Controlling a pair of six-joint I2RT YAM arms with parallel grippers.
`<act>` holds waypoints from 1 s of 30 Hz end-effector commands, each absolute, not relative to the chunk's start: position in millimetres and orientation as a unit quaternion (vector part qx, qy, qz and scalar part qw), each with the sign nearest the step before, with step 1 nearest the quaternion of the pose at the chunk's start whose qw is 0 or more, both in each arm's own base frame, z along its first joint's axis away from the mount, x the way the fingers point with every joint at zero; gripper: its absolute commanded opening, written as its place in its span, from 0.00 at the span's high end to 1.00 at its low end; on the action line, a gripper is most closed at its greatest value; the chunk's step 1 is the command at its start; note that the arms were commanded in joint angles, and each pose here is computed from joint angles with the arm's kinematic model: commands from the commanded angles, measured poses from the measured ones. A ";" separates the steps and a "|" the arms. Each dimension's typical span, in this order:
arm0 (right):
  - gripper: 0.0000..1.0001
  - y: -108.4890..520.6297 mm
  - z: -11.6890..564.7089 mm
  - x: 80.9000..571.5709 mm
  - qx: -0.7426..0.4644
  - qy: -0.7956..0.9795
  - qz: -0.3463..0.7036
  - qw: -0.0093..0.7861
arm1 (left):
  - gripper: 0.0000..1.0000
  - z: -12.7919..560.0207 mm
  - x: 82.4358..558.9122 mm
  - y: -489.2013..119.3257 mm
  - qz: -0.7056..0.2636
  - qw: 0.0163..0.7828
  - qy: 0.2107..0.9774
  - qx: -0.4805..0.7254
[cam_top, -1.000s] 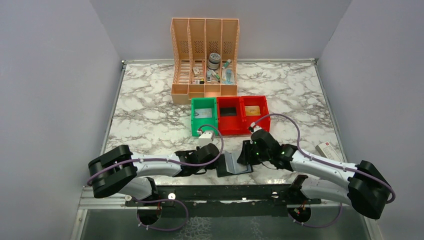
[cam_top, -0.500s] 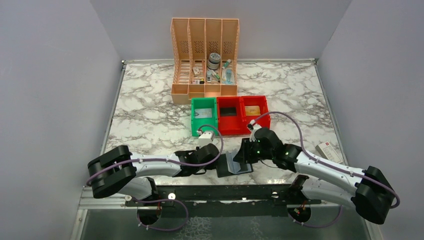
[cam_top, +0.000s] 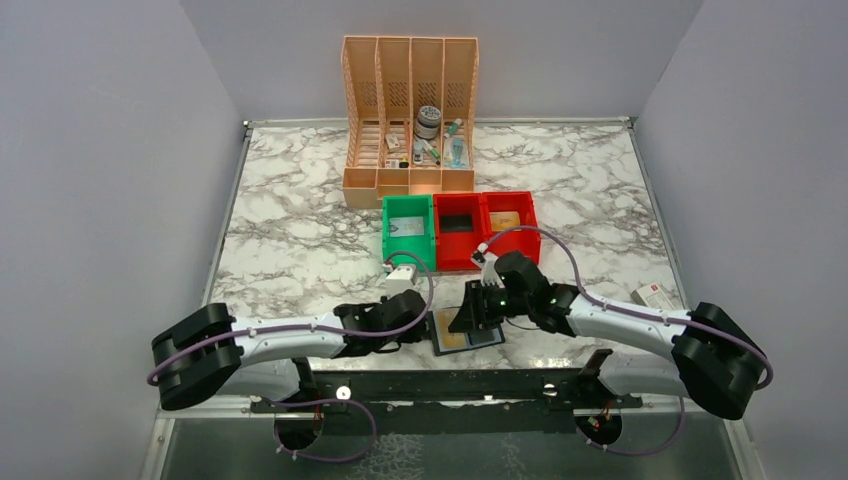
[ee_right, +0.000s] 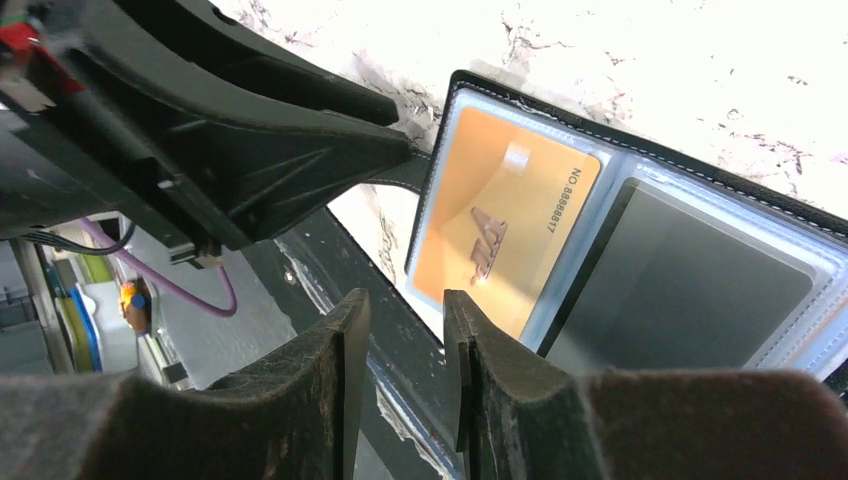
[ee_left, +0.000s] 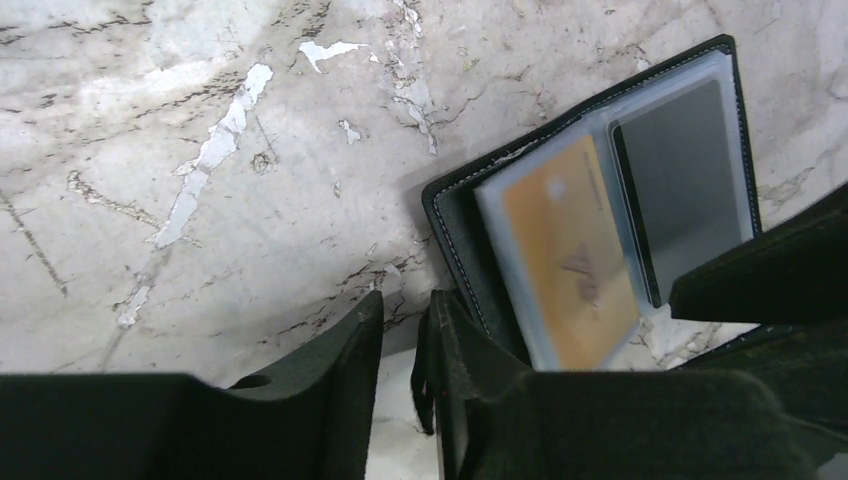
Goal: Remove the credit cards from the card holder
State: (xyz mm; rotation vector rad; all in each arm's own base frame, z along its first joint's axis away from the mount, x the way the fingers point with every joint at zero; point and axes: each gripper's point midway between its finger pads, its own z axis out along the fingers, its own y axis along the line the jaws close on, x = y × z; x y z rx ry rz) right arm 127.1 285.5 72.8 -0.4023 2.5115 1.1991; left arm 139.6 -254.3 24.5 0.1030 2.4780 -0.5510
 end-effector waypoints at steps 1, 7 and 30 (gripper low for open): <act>0.65 296.2 86.1 128.0 -0.161 0.864 0.446 0.171 | 0.70 32.3 138.2 -240.9 -0.204 0.309 0.929 0.027; 0.65 281.3 82.5 140.6 -0.132 0.882 0.403 0.205 | 0.59 47.1 138.5 -241.5 -0.231 0.321 0.918 0.018; 0.63 245.2 79.3 165.4 -0.023 0.873 0.387 0.295 | 0.48 108.1 119.8 -304.9 -0.357 0.281 0.887 0.084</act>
